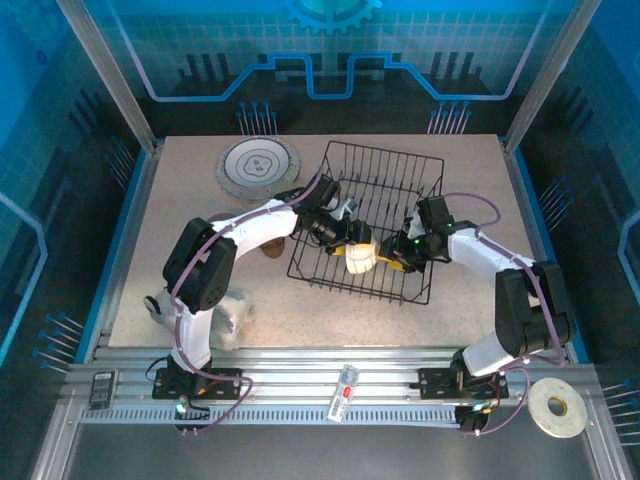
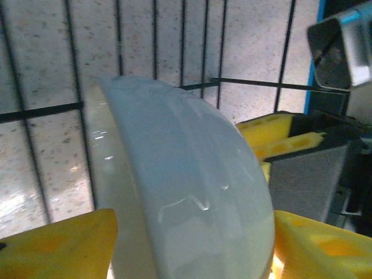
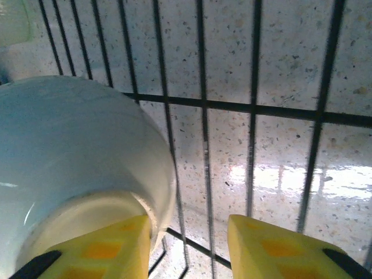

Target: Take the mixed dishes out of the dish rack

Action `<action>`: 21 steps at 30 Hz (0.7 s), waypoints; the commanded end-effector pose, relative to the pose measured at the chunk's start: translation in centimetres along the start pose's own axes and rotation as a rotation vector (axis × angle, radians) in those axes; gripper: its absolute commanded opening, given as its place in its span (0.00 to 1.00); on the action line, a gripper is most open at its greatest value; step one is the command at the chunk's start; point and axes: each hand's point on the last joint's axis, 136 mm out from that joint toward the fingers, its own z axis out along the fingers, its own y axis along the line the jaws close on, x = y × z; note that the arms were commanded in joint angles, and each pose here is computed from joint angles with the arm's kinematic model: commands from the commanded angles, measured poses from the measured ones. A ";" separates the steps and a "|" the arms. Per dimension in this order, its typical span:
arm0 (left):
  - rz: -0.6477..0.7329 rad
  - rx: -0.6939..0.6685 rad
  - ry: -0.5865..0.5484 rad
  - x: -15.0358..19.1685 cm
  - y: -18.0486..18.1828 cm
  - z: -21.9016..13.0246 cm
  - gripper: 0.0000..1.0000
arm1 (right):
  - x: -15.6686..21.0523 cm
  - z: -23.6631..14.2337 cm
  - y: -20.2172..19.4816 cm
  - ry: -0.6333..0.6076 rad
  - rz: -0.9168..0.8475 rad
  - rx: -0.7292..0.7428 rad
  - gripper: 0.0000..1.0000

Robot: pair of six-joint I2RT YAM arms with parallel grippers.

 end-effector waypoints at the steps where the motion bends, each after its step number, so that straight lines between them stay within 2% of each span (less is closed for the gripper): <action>1: -0.087 0.015 -0.001 0.1 1.5 0.0 0.62 | 1.3 0.9 -4.1 0.050 0.057 0.158 0.39; 5: -0.104 0.059 0.004 0.1 0.6 -0.2 0.46 | 1.1 0.5 -4.0 0.053 0.054 0.161 0.39; 9: -0.119 0.081 0.000 -0.2 0.2 -0.2 0.35 | -0.4 -0.4 -2.6 0.021 0.036 0.132 0.39; 16: -0.134 0.132 0.000 -1.1 -1.1 -0.1 0.00 | -1.4 -1.6 -1.2 -0.002 0.020 0.109 0.39; 21: -0.138 0.186 -0.007 -1.7 -2.9 -0.7 0.00 | -1.6 -2.3 -0.9 -0.016 0.015 0.104 0.39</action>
